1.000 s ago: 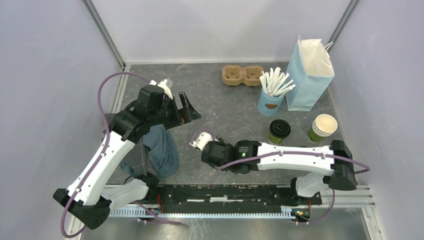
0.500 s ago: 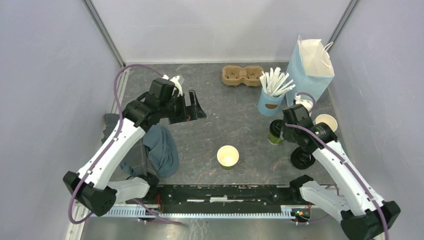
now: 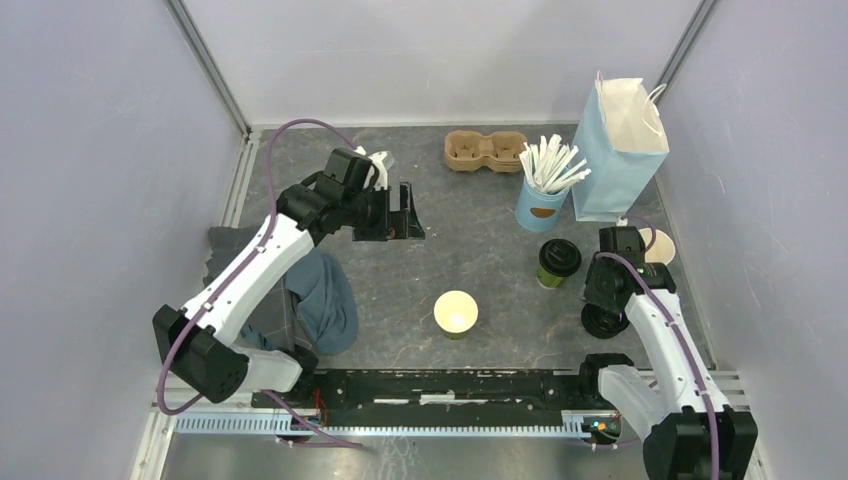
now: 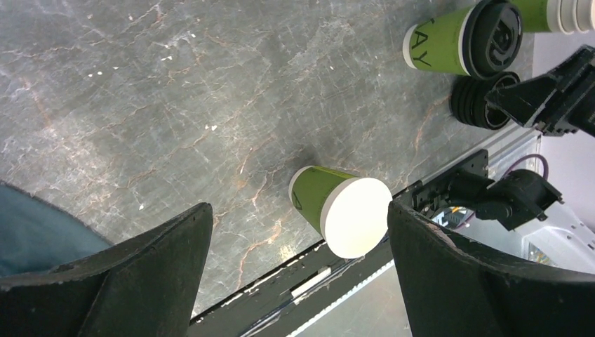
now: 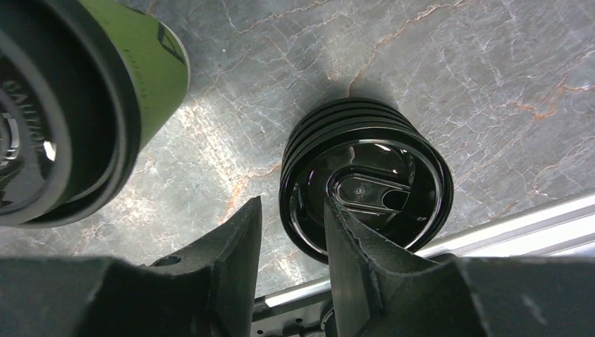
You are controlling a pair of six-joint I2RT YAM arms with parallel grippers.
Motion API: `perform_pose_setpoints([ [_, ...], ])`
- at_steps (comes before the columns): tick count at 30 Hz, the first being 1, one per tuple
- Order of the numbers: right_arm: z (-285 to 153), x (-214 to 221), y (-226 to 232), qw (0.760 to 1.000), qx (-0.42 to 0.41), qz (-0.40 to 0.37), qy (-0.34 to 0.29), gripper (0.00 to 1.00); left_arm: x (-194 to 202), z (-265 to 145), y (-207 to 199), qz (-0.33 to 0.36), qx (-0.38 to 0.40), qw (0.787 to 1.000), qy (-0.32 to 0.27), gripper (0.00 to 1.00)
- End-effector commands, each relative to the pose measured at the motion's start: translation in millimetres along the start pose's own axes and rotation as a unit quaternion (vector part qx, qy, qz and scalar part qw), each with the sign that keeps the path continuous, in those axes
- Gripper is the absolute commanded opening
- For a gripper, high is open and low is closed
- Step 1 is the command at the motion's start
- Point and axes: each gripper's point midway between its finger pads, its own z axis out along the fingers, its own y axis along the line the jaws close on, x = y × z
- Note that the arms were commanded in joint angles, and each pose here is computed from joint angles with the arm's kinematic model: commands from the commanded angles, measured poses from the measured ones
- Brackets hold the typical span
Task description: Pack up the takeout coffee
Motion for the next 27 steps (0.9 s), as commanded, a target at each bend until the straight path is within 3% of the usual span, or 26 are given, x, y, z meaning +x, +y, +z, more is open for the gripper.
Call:
perform_pose_setpoints([
  [1,7.2,-3.5,5.1,1.0,-0.024,-0.002,-0.014,0.43,-15.8,-5.2,-24.6,0.07,0.029,0.997,-0.021,1.0],
  [22,18.2,-2.4,1.0,0.999,-0.035,0.01,-0.004,0.19,-15.8,-2.6,-27.2,0.08,0.024,0.996,-0.015,1.0],
  [27,18.9,0.1,-0.3,0.999,-0.034,0.012,-0.002,0.18,-15.3,-1.9,-27.7,0.078,0.026,0.996,-0.014,1.0],
])
